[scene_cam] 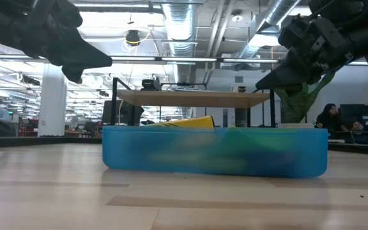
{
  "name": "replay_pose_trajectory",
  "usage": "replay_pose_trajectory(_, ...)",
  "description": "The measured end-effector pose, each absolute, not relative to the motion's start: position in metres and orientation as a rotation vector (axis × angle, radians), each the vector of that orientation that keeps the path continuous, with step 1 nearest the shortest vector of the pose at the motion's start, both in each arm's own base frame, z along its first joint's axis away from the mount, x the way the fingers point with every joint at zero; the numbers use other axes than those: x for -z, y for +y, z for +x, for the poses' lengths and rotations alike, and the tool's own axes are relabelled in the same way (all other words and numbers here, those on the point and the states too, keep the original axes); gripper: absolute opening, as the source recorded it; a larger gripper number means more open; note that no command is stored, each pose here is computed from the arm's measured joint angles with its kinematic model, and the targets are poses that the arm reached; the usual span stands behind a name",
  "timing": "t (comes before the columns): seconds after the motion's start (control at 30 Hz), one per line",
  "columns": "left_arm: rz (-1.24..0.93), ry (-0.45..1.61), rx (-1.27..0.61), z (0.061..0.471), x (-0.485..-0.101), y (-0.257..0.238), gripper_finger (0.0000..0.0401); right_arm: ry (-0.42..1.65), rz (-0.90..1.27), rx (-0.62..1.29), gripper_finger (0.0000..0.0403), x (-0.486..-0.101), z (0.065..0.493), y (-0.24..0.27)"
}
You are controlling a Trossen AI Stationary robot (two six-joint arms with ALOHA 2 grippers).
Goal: Pack school essentials
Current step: Close the supply box
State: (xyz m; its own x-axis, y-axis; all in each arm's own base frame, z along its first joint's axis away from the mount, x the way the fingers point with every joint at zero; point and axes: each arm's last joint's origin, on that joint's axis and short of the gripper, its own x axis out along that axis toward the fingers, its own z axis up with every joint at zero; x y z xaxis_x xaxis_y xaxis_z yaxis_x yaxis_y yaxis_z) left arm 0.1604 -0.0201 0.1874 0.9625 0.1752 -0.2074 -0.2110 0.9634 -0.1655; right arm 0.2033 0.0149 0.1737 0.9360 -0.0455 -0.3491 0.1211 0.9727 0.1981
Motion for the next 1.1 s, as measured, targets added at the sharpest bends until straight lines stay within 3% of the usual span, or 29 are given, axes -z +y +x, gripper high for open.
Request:
replay_pose_trajectory(0.27, -0.194, 0.268, -0.166, 0.167, -0.177, -0.022, 0.0042, 0.421, 0.229, 0.117, 0.0004, -0.172, 0.203, 0.014)
replay_pose_trajectory(0.7, -0.241, 0.422, -0.178, 0.185, -0.157, -0.013, 0.0043, 0.579, 0.226, 0.215, 0.0003, -0.170, 0.200, 0.020)
replay_pose_trajectory(1.1, -0.281, 0.407, -0.183, 0.200, -0.146, 0.002, 0.0043, 0.730, 0.318, 0.357, 0.0003, -0.156, 0.189, 0.010)
